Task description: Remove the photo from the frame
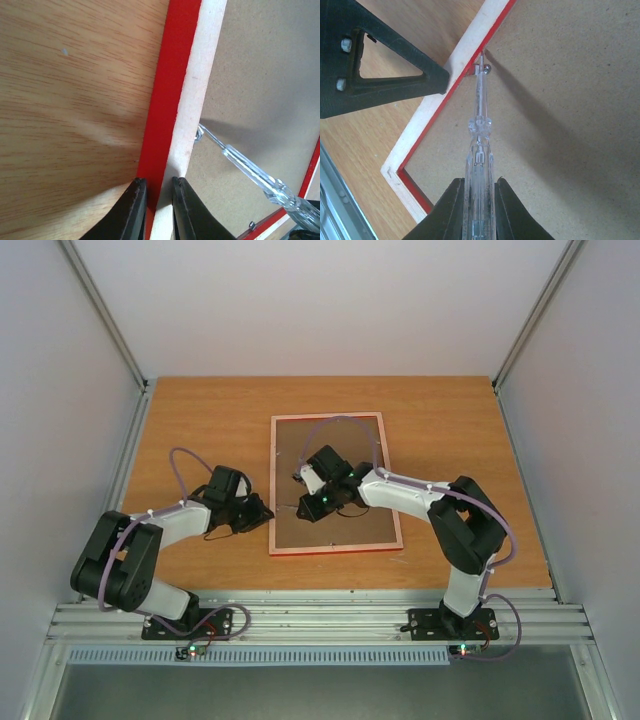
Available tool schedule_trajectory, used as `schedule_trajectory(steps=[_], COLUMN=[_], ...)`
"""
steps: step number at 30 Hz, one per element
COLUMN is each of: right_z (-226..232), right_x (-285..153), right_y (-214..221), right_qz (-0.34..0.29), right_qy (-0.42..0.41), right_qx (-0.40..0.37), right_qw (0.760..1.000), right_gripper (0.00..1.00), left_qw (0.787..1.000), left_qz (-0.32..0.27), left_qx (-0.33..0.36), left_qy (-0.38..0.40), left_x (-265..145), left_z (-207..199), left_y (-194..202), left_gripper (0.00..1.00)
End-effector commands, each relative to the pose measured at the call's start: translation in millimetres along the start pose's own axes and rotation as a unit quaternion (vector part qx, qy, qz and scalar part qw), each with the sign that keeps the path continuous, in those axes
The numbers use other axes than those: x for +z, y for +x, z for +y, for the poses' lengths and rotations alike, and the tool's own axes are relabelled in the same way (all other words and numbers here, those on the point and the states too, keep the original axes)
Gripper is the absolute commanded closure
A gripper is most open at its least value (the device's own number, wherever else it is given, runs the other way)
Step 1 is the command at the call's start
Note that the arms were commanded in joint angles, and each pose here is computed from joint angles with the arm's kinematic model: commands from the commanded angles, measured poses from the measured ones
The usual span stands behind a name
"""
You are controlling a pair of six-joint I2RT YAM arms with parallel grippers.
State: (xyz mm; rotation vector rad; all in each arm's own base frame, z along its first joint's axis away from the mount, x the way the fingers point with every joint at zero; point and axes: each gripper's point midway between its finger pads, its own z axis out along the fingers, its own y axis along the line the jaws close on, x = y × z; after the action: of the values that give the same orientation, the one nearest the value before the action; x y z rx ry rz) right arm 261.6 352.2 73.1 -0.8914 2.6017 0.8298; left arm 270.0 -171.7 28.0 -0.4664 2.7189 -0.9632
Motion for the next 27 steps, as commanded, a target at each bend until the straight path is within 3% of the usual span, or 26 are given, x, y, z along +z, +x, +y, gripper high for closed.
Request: schedule_trajectory(steps=[1,20,27], right_z=[4,14,5], right_x=[2,2,-5], right_y=[-3,20,24], right_qz=[0.007,0.06,0.059], right_qy=[-0.007,-0.019,0.012], right_qx=[0.003,-0.007,-0.01], right_qw=[1.0,0.998,0.998], right_gripper=[0.99,0.99,0.99], left_qw=[1.0,1.0,1.0], left_qz=[-0.008,-0.005,-0.005], left_qx=[0.014,0.013,0.013], left_qy=[0.001,-0.003,-0.005], left_x=[0,2,1], left_z=[-2,1,2], left_y=[-4,-3,-2], left_gripper=[0.85,0.85,0.85])
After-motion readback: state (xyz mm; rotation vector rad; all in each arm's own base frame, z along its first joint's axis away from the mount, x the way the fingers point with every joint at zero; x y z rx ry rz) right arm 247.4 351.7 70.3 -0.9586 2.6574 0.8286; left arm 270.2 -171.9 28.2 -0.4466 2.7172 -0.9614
